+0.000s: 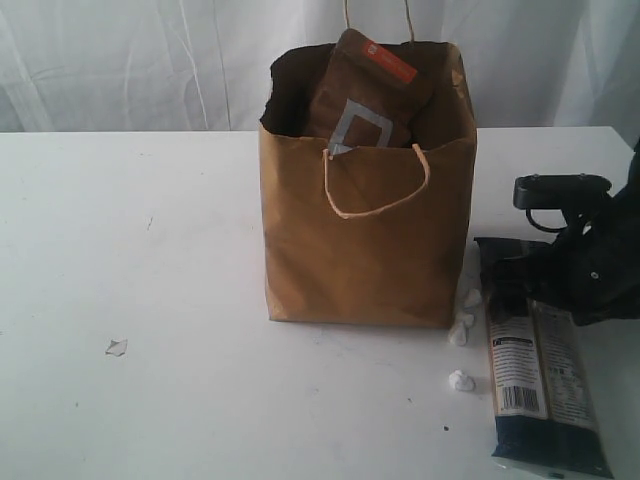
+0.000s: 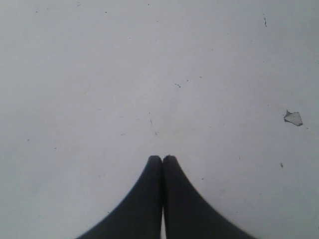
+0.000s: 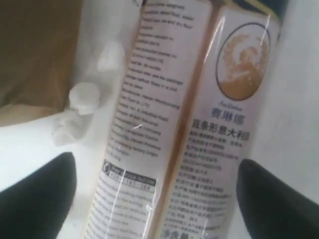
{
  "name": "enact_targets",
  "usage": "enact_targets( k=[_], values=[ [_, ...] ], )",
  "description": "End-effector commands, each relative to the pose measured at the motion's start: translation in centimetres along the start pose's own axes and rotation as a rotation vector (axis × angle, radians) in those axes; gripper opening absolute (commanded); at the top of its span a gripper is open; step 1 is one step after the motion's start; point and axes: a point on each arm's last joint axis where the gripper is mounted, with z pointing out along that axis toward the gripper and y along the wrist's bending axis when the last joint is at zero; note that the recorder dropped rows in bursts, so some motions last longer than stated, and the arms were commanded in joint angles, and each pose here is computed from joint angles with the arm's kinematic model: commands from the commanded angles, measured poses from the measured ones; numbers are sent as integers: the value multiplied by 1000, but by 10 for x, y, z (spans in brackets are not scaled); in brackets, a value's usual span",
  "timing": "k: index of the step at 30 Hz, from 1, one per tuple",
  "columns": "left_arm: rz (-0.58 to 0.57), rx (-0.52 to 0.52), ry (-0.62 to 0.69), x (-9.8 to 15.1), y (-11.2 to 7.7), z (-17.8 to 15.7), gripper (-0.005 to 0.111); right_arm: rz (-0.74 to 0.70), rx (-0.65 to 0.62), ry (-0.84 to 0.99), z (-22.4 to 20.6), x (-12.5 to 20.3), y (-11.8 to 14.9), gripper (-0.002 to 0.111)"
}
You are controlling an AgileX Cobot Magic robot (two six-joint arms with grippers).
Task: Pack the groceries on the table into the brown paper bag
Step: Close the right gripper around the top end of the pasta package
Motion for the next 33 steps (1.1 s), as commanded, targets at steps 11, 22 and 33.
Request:
enact_targets(
  k=[11, 22, 33],
  values=[
    [-2, -10, 40, 5, 1, 1, 0, 32, 20, -2, 42, -6, -4, 81],
    [-4, -10, 40, 5, 1, 1, 0, -57, 22, 28, 48, -3, -5, 32],
    [-4, -10, 40, 5, 1, 1, 0, -107, 33, 4, 1, -4, -13, 0]
  ],
)
